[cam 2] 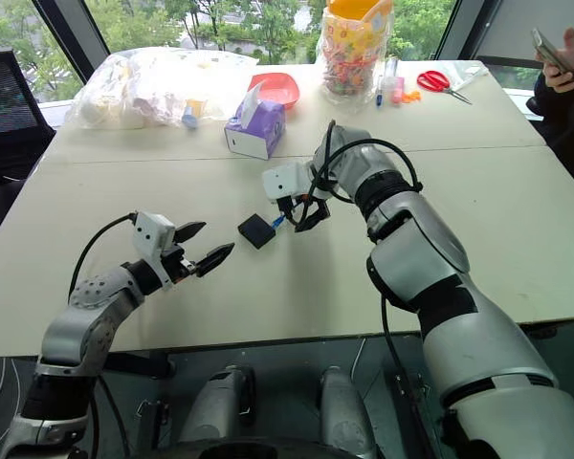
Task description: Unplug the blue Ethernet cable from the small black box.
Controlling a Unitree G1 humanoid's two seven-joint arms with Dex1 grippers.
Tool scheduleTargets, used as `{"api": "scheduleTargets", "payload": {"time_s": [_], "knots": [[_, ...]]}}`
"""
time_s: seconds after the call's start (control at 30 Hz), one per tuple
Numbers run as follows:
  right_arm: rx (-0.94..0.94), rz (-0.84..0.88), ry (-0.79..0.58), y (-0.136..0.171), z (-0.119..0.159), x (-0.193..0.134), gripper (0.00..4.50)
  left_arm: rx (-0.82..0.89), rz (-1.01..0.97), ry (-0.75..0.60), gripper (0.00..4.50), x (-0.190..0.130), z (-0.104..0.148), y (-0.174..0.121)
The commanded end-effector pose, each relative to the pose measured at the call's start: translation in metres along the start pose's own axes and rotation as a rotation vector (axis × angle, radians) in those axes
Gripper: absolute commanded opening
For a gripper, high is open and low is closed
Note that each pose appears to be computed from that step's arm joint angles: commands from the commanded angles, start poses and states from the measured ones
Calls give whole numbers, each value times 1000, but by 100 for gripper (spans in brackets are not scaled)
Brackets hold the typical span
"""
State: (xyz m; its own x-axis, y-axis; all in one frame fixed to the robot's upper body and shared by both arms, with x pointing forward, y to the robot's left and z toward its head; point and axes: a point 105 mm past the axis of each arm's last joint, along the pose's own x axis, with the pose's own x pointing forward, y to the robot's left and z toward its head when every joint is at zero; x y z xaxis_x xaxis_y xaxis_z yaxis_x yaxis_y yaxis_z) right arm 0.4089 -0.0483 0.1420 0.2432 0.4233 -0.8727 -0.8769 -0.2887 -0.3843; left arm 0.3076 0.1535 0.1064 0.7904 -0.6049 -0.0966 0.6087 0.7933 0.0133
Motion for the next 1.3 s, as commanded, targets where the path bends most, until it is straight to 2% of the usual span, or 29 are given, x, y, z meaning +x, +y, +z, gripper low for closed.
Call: {"api": "scheduleTargets", "payload": {"time_s": [0.03,0.43,0.53,0.77,0.9,1.0,1.07,1.13,1.2,1.3], "knots": [[-36,-47,-8,-13,12,-9,450,46,22,-48,443,-6,14,0],[-100,17,-45,-6,36,5,450,51,65,-45,443,-15,14,2],[-121,30,-41,-3,40,11,365,50,70,-44,450,-16,14,2],[-132,21,-13,0,34,19,3,52,73,-43,450,-17,16,3],[-120,-23,4,-3,17,10,3,43,33,-27,450,-14,15,0],[-156,-129,-32,-13,13,-2,3,22,7,-22,450,-13,18,2],[-191,-242,-96,-19,13,-13,3,2,-8,-22,450,-11,22,6],[-258,-445,-177,-22,9,-34,3,-62,-49,-39,450,-3,32,9],[-313,-604,-228,-14,8,-49,3,-113,-112,-58,450,3,45,8],[-349,-745,-251,-1,18,-54,3,-145,-208,-59,450,1,56,6]]}}
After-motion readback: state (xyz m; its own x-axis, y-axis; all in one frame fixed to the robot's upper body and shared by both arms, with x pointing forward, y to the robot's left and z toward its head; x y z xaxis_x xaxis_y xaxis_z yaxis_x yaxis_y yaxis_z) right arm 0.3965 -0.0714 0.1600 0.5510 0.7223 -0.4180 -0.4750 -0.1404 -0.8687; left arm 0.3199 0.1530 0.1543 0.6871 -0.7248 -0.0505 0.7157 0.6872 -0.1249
